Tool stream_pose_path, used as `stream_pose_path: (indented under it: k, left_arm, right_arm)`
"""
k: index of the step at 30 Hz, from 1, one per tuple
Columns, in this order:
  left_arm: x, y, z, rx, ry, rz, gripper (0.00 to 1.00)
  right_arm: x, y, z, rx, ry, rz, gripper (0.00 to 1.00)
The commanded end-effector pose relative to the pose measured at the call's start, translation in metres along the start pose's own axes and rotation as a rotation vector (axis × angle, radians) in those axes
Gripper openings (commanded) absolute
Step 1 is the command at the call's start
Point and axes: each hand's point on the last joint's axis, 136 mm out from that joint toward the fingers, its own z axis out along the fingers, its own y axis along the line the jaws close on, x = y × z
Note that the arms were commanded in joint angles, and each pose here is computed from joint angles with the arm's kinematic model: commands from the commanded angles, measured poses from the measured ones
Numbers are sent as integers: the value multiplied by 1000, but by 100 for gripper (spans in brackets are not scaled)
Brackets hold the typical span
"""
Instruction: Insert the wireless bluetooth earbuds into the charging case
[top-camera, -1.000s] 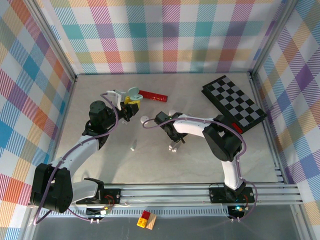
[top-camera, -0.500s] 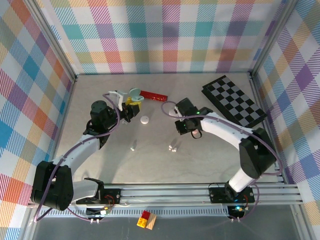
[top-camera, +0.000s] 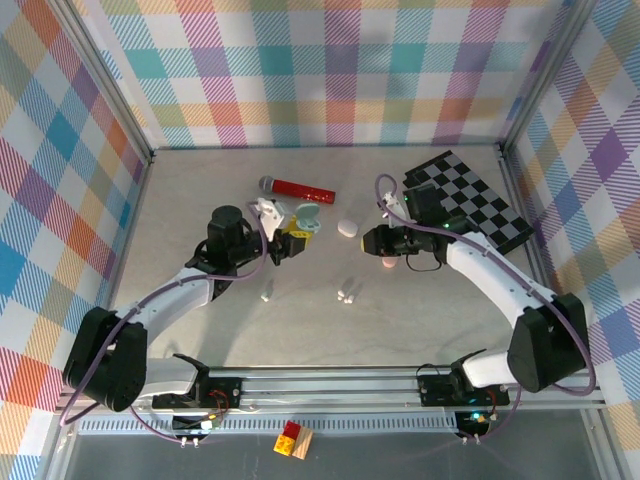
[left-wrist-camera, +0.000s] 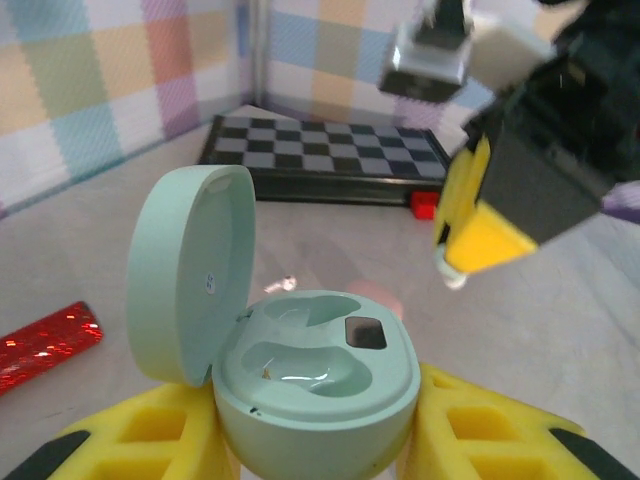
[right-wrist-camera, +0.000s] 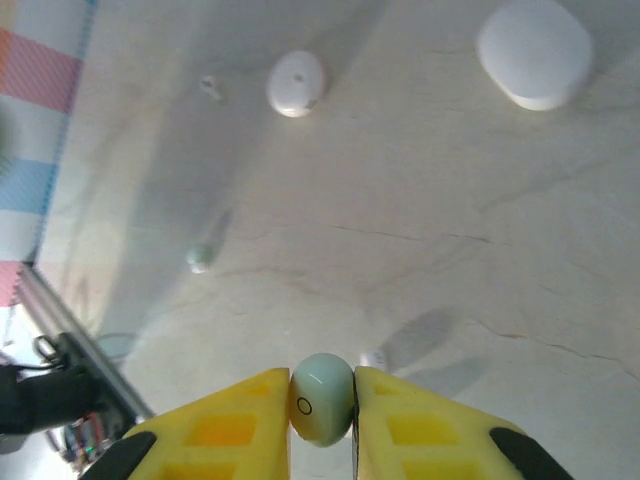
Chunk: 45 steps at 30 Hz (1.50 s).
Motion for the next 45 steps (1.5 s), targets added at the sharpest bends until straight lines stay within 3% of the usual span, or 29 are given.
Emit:
stream_pose_path:
  k: [1, 8, 17, 41, 45]
  left_arm:
    - [-7, -22, 7, 109, 4, 97, 37]
    - [-5, -53, 20, 230, 15, 142, 37]
    - [-13, -73, 26, 311, -5, 173, 37]
    - [-17, -84, 27, 341, -17, 201, 36]
    - [-22, -82, 29, 329, -45, 189, 36]
  right_arm:
    - [-1, 34, -15, -154, -17, -52, 19]
    - [-2, 65, -36, -267, -44, -146, 18]
    - [0, 89, -36, -324, -36, -209, 18]
    - [0, 81, -21, -300, -14, -189, 18]
    - [2, 79, -20, -293, -7, -186, 22]
